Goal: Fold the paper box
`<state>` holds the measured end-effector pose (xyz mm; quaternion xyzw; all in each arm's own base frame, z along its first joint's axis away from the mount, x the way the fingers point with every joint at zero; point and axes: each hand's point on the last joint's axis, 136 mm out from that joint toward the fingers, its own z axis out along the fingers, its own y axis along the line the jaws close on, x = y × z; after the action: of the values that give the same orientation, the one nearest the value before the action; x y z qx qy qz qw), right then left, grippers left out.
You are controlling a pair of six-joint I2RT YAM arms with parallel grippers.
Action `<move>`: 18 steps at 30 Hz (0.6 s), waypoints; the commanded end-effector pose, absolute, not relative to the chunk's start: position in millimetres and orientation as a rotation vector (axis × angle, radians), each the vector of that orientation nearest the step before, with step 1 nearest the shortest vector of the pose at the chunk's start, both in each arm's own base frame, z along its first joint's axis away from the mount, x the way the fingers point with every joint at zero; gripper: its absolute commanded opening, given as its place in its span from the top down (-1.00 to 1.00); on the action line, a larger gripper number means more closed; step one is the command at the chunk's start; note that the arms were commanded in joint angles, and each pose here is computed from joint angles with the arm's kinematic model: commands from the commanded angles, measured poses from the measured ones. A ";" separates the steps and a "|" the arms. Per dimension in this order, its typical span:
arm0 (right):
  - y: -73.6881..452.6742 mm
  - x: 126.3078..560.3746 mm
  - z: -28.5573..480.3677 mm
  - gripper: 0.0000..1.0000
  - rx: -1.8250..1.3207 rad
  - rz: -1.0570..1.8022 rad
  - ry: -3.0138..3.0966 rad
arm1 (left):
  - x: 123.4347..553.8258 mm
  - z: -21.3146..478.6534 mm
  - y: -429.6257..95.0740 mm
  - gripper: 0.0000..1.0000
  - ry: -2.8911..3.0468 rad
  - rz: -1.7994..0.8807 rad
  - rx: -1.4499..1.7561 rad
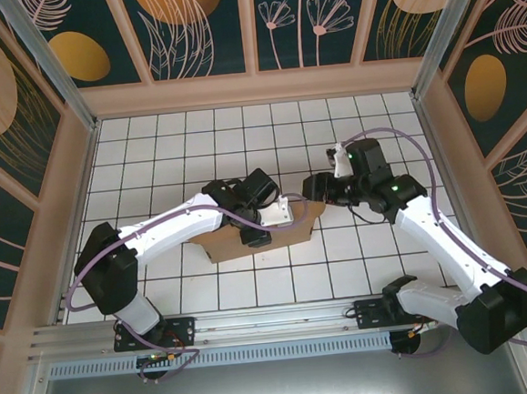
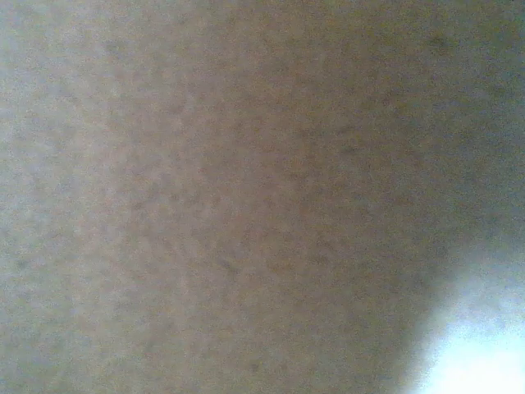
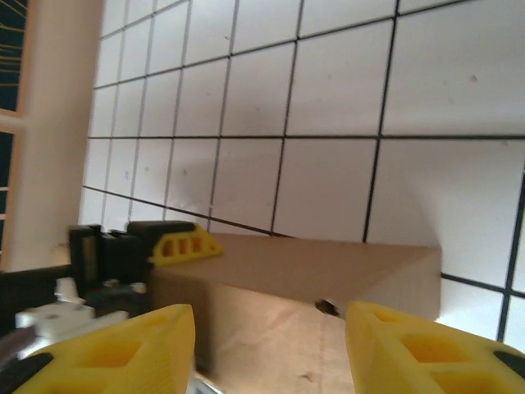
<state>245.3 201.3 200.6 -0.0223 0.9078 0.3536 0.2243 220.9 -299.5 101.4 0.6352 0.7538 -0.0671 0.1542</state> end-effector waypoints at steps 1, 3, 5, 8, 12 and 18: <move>191.9 238.3 184.3 -0.04 -0.056 0.885 2.544 | 217.6 47.6 -289.4 -0.02 2.204 -0.146 1.919; 191.8 236.4 181.5 -0.04 -0.057 0.888 2.547 | 217.8 48.1 -289.4 -0.02 2.203 -0.145 1.917; 192.9 235.1 177.2 -0.04 -0.059 0.898 2.552 | 217.2 47.0 -289.3 -0.01 2.206 -0.146 1.919; 196.2 234.8 168.7 -0.04 -0.054 0.919 2.567 | 216.8 47.0 -290.4 0.00 2.207 -0.156 1.917; 215.0 226.2 166.7 -0.04 -0.067 1.065 2.565 | 216.6 47.4 -290.4 0.00 2.204 -0.154 1.918; 235.2 209.7 164.6 0.00 -0.032 1.301 2.563 | 218.2 47.4 -295.5 0.02 2.206 -0.174 1.916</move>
<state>232.3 214.1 163.9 -0.0070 0.9033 0.3837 0.1916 220.8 -300.0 101.4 0.6349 0.7538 -0.0684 0.1547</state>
